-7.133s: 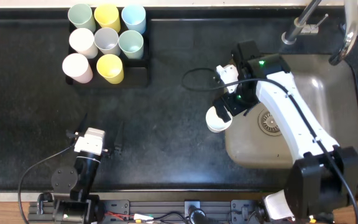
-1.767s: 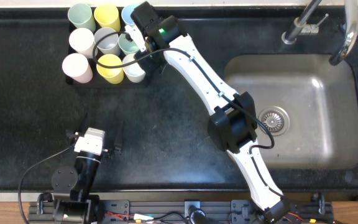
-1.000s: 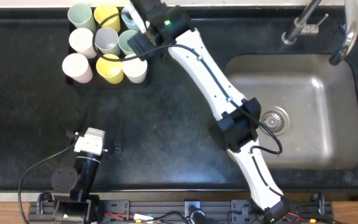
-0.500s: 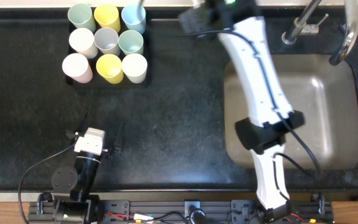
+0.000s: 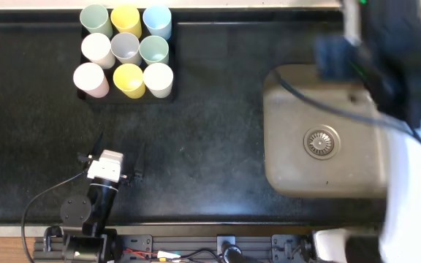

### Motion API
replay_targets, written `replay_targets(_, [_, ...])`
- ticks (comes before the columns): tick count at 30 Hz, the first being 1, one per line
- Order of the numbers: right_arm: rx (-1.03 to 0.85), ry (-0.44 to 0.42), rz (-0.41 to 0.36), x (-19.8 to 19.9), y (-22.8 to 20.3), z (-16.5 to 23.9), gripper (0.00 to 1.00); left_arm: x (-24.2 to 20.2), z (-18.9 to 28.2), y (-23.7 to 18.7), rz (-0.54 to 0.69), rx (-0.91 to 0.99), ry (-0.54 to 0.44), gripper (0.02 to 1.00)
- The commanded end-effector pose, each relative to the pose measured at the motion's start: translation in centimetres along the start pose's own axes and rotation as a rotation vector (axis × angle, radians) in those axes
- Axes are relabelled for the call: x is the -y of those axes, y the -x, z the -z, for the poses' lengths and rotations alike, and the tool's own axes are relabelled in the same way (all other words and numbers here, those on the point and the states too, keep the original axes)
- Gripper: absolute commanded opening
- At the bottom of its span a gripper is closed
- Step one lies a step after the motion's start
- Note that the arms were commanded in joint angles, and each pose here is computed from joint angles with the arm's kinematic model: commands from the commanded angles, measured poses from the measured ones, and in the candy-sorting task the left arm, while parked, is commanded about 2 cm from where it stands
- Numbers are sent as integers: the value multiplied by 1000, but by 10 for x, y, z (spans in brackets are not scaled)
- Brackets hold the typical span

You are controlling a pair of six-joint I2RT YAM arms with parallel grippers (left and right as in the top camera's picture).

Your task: Store Cups

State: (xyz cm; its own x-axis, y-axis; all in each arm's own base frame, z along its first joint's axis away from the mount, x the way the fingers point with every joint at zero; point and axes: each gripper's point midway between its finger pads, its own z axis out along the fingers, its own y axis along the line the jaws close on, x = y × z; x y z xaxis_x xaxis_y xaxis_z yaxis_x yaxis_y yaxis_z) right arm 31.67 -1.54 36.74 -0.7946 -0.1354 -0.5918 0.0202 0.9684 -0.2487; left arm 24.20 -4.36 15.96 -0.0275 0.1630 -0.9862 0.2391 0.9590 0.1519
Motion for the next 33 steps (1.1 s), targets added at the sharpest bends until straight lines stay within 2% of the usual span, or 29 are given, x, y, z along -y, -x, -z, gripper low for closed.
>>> replay_targets(1, [-4,158,-195,-7,-73,6,998,0,1,2,-19,10,-2,998])
replay_targets(2, [33,190,-237,-10,-84,5,998,0,1,2,-19,10,-3,998])
replay_targets(4, [171,222,-271,-15,-94,3,996,0,1,2,-19,10,-3,1000])
replay_targets(9, [537,149,-279,-14,-112,-10,998,0,1,2,-19,10,-2,998])
replay_targets(14, [567,173,-259,-39,-167,-37,998,0,1,2,-19,10,-2,998])
replay_targets(19, [667,245,-203,-62,-181,-33,996,0,1,2,-19,10,-2,998])
replay_targets(25, [600,289,-174,-80,-200,-60,998,0,1,2,-19,10,-3,998])
replay_targets(28, [614,288,-174,-81,-198,-67,996,0,1,2,-19,10,-3,1000])
replay_targets(33, [836,265,-186,-74,-162,-61,996,0,1,2,-19,10,-2,1000])
